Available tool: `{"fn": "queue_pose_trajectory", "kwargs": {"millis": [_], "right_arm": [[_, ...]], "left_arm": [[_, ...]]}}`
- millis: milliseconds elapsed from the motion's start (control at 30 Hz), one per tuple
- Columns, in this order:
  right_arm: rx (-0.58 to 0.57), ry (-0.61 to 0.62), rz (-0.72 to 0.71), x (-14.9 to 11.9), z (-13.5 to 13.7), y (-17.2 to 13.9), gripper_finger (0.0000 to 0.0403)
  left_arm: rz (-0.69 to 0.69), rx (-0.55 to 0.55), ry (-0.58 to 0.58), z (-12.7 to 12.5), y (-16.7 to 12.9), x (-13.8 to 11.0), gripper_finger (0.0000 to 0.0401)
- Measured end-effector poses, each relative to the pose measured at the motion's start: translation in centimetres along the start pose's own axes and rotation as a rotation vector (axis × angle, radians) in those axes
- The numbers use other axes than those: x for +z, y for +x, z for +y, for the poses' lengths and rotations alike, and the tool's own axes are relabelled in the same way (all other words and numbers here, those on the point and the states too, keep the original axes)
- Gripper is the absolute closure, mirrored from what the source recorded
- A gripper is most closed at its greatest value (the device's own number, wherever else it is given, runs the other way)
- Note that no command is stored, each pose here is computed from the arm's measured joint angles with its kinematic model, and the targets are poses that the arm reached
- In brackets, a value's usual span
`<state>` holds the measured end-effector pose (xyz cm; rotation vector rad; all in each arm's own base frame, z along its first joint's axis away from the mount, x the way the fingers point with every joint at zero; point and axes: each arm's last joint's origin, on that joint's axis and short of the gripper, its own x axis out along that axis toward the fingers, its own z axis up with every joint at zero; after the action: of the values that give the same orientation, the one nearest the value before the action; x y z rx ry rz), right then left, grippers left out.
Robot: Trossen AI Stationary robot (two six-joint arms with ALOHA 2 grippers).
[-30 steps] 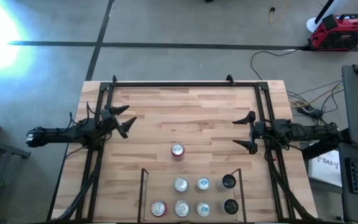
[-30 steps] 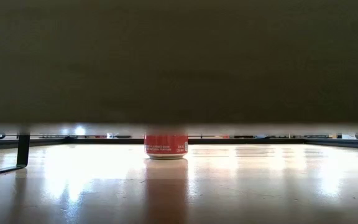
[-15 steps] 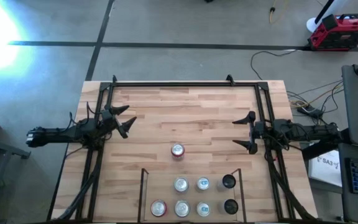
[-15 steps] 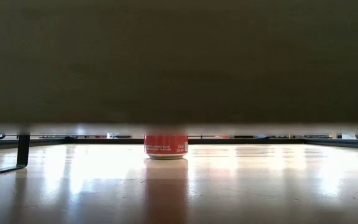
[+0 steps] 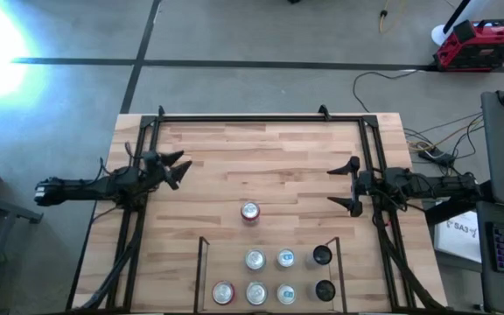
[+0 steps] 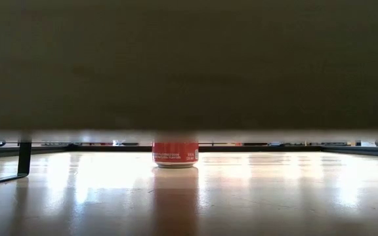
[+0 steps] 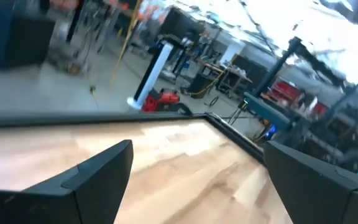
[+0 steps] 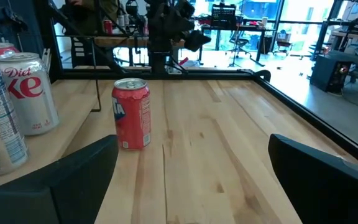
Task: Place canned beverage on shelf
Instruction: Put the red soda can on the shelf aligned with the other red soda can
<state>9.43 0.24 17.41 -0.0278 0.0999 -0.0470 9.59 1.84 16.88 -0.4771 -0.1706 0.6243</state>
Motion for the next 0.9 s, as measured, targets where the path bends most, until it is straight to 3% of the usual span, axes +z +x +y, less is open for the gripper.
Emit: {"fn": "queue_pose_trajectory", "kwargs": {"millis": [267, 400, 667, 900], "right_arm": [[0.0, 0.0, 0.0, 0.0, 0.0, 0.0, 0.0003], [0.0, 0.0, 0.0, 0.0, 0.0, 0.0, 0.0003], [0.0, 0.0, 0.0, 0.0, 0.0, 0.0, 0.0003], [0.0, 0.0, 0.0, 0.0, 0.0, 0.0, 0.0003]], "left_arm": [[0.056, 0.051, -0.243, -0.4, 0.9, -0.6, 0.0055], [0.126, 0.072, -0.357, -2.4, 1.7, 1.7, 0.0055], [0.458, 0.4, -0.37, -8.2, 4.1, 8.4, 0.0046], [0.787, 0.684, -0.424, -13.0, 8.2, 9.7, 0.0034]]}}
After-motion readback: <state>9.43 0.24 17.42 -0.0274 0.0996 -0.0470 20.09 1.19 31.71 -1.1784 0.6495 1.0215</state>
